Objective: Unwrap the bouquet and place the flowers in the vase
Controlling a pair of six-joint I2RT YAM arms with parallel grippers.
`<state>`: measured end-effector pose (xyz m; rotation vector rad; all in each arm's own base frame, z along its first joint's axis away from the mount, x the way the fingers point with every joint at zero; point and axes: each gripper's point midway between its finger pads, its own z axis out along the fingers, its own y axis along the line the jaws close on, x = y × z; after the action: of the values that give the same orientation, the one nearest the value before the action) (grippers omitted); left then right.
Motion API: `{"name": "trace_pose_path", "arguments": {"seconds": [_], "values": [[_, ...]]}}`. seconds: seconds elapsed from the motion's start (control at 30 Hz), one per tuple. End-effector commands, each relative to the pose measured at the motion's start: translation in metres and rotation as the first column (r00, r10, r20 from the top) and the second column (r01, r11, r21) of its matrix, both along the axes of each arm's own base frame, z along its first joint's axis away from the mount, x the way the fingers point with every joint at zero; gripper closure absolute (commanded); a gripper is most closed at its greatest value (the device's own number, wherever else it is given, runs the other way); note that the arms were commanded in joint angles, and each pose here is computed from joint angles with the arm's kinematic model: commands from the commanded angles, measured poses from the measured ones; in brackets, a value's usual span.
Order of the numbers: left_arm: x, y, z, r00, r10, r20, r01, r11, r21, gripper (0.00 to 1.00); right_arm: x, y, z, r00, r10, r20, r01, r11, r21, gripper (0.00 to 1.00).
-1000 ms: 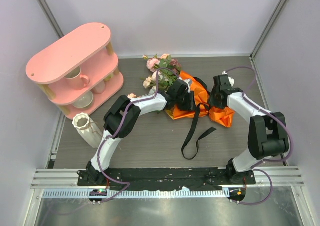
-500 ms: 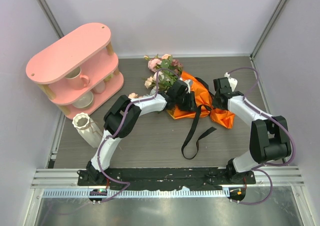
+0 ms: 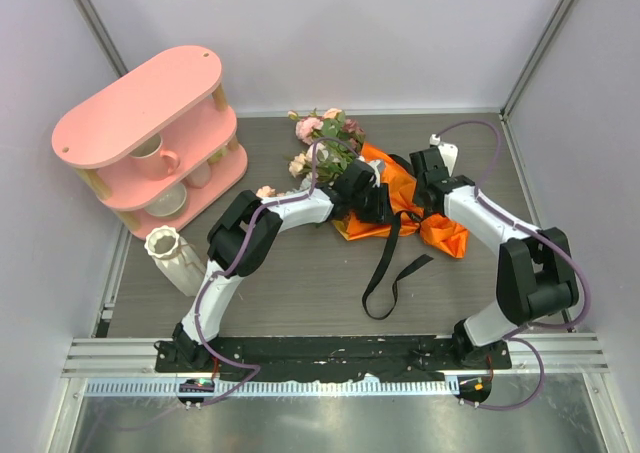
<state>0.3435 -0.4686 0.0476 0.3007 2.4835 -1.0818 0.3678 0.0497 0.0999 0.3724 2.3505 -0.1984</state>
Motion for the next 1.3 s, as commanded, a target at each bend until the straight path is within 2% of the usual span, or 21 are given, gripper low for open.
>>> {"name": "trace_pose_path", "arguments": {"seconds": [0.0,0.17,0.4,0.47,0.5,0.53,0.63,0.67,0.7,0.83,0.97,1.07,1.2,1.27], "values": [[0.002,0.016,0.001,1.0,0.018,0.005,-0.018,0.999,0.045,0.61,0.011,-0.005,-0.01,1.0,-0.011,-0.022,0.011,1.0,-0.012,0.88],[0.002,0.016,0.001,1.0,0.016,0.005,-0.016,0.999,0.044,0.61,0.01,-0.007,-0.025,0.999,-0.004,-0.039,0.004,1.0,0.0,0.82],[0.002,0.015,0.001,1.0,0.015,0.004,-0.015,0.999,0.043,0.61,0.015,-0.001,-0.034,0.998,0.017,-0.06,-0.016,1.0,0.023,0.85],[0.003,0.016,0.001,1.0,0.016,0.004,-0.016,0.999,0.045,0.6,0.015,-0.002,-0.035,0.998,0.009,-0.066,-0.008,1.0,0.015,0.82],[0.003,0.016,0.001,1.0,0.015,0.006,-0.015,0.999,0.044,0.61,0.015,-0.003,-0.035,0.998,0.005,-0.07,-0.005,1.0,0.009,0.75],[0.002,0.016,0.001,1.0,0.014,0.004,-0.014,0.999,0.044,0.61,0.014,-0.004,-0.034,0.998,0.002,-0.07,-0.002,1.0,0.005,0.73],[0.002,0.016,0.001,1.0,0.014,0.005,-0.014,0.999,0.047,0.6,0.012,-0.004,-0.034,0.998,0.008,-0.068,-0.008,1.0,0.009,0.72],[0.002,0.016,0.001,1.0,0.013,0.004,-0.013,0.999,0.046,0.6,0.011,-0.002,-0.035,0.997,0.016,-0.07,-0.015,1.0,0.019,0.74],[0.002,0.016,0.0,1.0,0.013,0.004,-0.013,0.999,0.046,0.6,0.012,0.0,-0.035,0.997,0.022,-0.069,-0.02,0.999,0.027,0.81],[0.002,0.015,0.0,1.0,0.013,-0.002,-0.013,0.999,0.044,0.6,0.02,0.011,-0.02,0.999,0.047,-0.007,-0.046,0.995,0.087,0.98],[0.004,0.016,-0.003,1.0,0.02,-0.008,-0.019,0.998,0.059,0.6,0.028,0.011,0.02,0.994,0.013,0.108,-0.027,0.991,0.131,0.99],[0.005,0.017,-0.007,0.999,0.027,-0.03,-0.025,0.997,0.073,0.64,0.031,-0.002,0.039,0.984,-0.063,0.167,0.029,0.98,0.199,0.99],[0.007,0.018,-0.01,0.998,0.035,-0.044,-0.032,0.997,0.075,0.65,0.031,-0.014,0.069,0.955,-0.144,0.259,0.032,0.919,0.394,0.99],[0.007,0.018,-0.009,0.998,0.034,-0.045,-0.031,0.997,0.075,0.65,0.027,-0.02,0.07,0.948,-0.189,0.257,0.035,0.863,0.504,0.99]]}}
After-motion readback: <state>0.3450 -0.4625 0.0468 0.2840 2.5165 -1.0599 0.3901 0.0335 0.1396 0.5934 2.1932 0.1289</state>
